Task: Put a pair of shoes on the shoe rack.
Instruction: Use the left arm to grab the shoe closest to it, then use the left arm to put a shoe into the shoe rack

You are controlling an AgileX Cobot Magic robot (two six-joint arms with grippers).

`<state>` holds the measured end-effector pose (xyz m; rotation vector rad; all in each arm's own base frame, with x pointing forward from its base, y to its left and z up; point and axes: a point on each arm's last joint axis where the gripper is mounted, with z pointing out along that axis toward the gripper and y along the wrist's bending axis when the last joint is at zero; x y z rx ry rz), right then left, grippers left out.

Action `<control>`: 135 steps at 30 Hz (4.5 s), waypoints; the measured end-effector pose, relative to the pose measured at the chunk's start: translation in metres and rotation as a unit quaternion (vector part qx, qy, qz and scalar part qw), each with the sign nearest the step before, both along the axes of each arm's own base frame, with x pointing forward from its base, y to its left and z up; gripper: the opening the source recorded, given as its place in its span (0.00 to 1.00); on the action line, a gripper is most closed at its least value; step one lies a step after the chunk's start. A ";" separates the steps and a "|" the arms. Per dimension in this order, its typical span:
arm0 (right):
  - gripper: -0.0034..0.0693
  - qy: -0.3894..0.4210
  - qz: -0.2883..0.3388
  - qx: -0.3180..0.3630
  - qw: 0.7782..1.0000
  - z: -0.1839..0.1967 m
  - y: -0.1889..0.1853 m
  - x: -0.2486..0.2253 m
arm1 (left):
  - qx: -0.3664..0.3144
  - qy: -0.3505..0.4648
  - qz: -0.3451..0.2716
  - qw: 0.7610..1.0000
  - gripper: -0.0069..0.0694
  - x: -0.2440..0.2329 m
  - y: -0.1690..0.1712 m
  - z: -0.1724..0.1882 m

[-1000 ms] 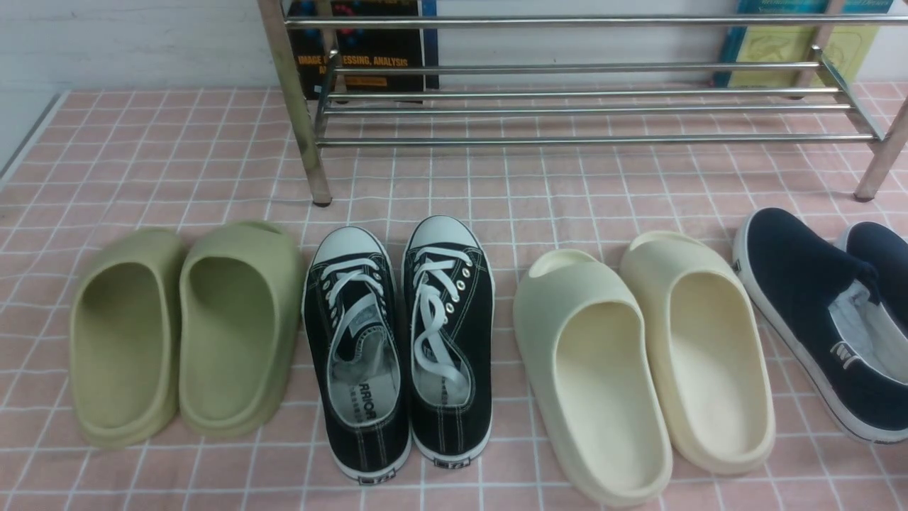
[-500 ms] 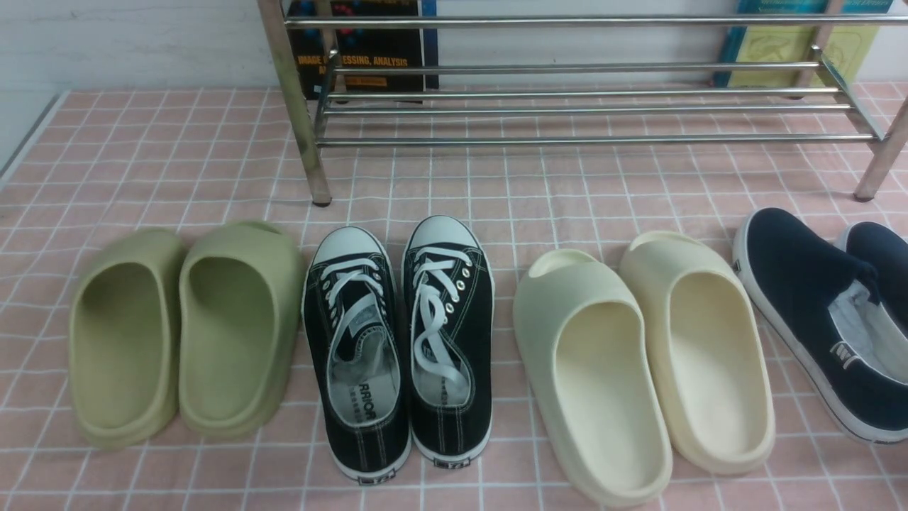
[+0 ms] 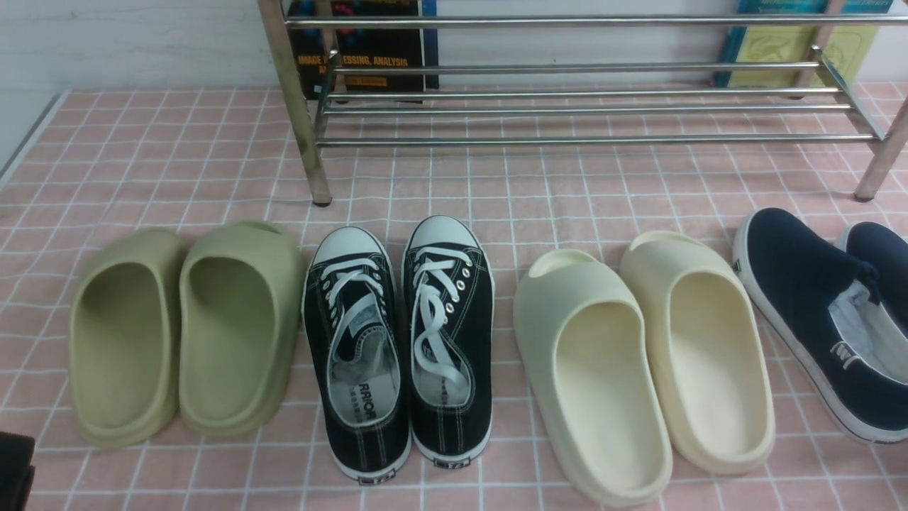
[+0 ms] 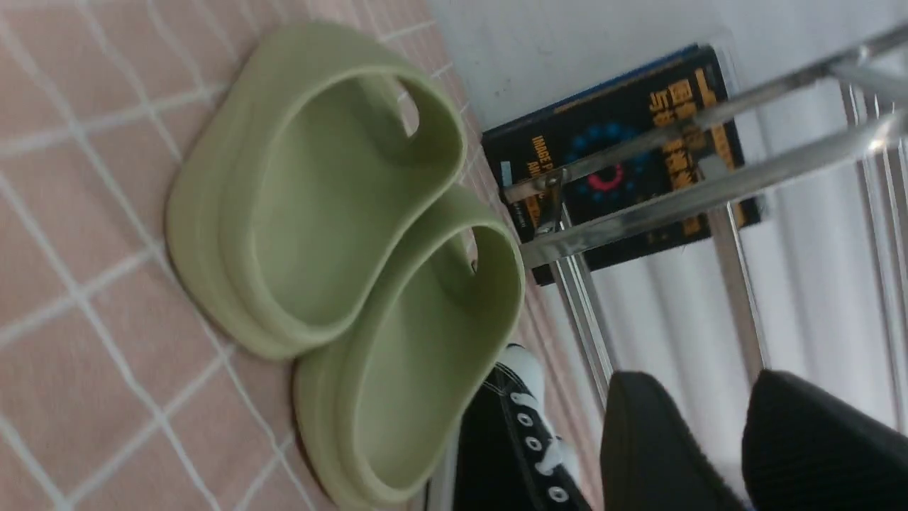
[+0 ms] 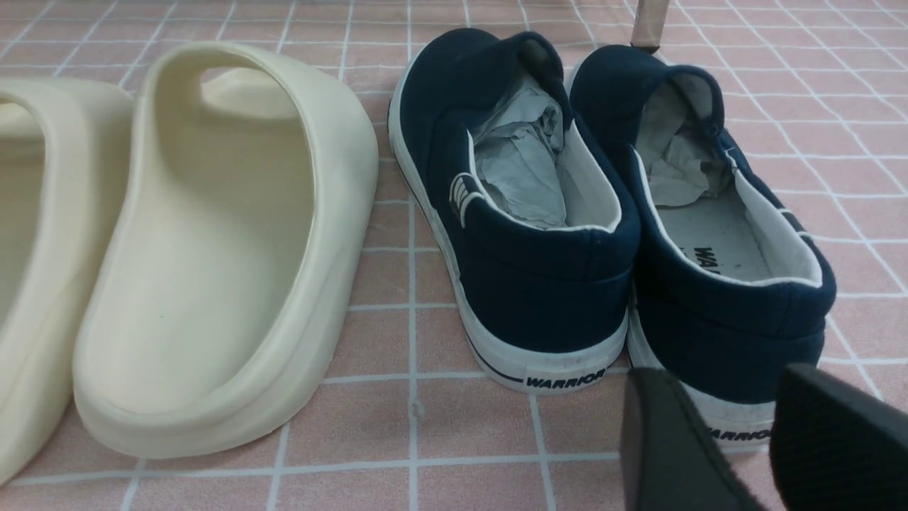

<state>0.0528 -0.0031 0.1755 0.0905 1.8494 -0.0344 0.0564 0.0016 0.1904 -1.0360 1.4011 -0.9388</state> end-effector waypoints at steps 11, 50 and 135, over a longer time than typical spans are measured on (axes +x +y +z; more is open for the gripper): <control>0.38 0.000 0.000 0.000 1.000 0.000 0.000 0.000 | 0.063 -0.053 0.001 0.997 0.40 -0.003 0.001 0.027; 0.38 0.000 0.000 0.000 1.000 0.000 0.000 0.000 | 0.453 0.340 -0.479 0.670 0.77 0.166 -0.126 0.061; 0.38 0.000 0.000 0.000 1.000 0.000 0.000 0.000 | 0.509 0.199 -0.329 0.770 0.66 0.395 -0.144 0.126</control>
